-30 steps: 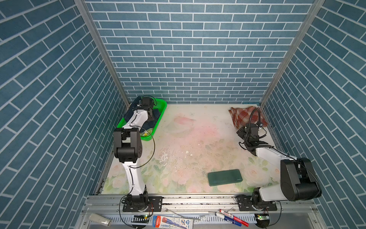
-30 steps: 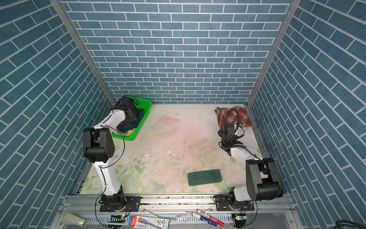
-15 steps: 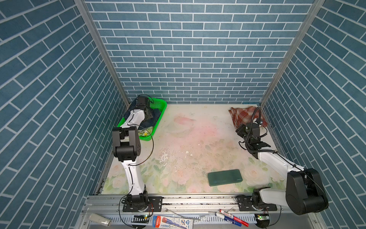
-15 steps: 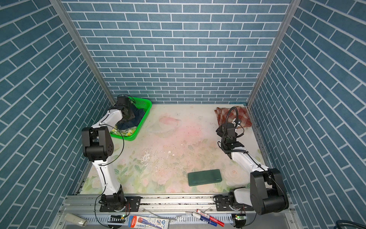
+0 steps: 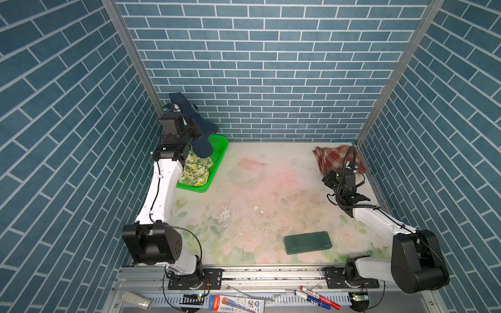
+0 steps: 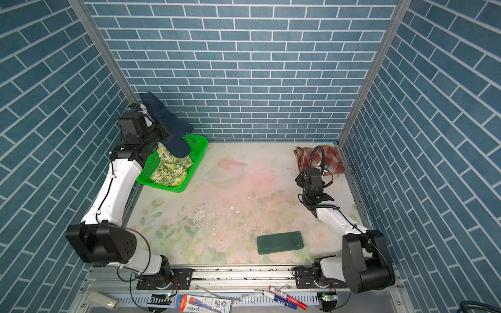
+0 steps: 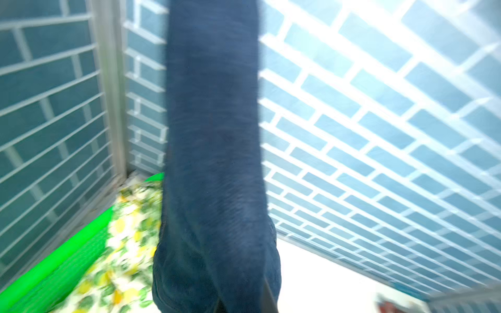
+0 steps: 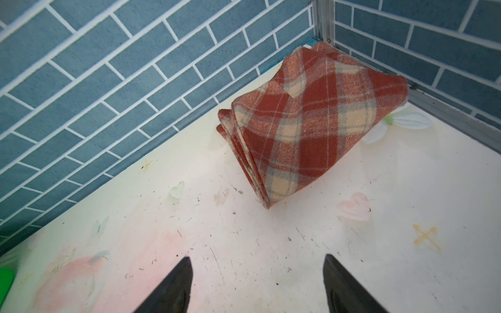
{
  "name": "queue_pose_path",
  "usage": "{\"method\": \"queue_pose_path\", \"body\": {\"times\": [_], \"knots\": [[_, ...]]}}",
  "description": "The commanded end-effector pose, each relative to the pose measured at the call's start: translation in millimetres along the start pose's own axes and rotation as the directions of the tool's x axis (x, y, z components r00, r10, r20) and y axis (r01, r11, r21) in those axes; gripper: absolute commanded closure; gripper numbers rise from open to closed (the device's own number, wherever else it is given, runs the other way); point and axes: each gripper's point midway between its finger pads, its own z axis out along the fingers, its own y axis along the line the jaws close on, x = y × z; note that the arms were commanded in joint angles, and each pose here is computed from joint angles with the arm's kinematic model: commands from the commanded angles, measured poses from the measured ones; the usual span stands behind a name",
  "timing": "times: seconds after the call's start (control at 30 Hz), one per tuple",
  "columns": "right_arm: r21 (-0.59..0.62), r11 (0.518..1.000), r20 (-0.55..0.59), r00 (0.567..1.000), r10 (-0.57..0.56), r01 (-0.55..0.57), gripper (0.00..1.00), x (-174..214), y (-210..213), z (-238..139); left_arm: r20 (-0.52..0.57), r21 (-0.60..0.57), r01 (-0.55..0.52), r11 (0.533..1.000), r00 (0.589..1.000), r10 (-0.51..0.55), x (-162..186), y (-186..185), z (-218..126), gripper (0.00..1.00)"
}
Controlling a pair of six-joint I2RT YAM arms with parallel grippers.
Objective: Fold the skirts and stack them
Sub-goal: 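Grasp the denim skirt in the green basket with the left gripper and lift it out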
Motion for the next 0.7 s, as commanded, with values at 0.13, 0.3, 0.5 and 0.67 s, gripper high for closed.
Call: {"method": "queue_pose_path", "body": {"times": [0.13,0.3,0.5,0.67], "knots": [[-0.047,0.998,0.01,0.999,-0.051,0.052,0.23,-18,16,-14,0.068,0.405,-0.019,0.914,0.998,-0.009,-12,-108,-60,1.0],[-0.091,0.994,-0.049,0.997,-0.067,0.062,0.19,-18,25,-18,-0.078,0.554,0.034,0.832,0.997,0.012,50,-165,-65,1.0],[-0.103,0.994,-0.078,0.996,-0.031,0.023,0.17,-21,17,-24,-0.252,0.689,0.148,0.709,0.967,0.043,134,-229,-63,1.0],[-0.099,0.995,-0.077,0.997,-0.011,0.003,0.16,-27,4,-31,-0.351,0.713,0.236,0.661,0.935,0.045,179,-241,-64,0.74]]}}
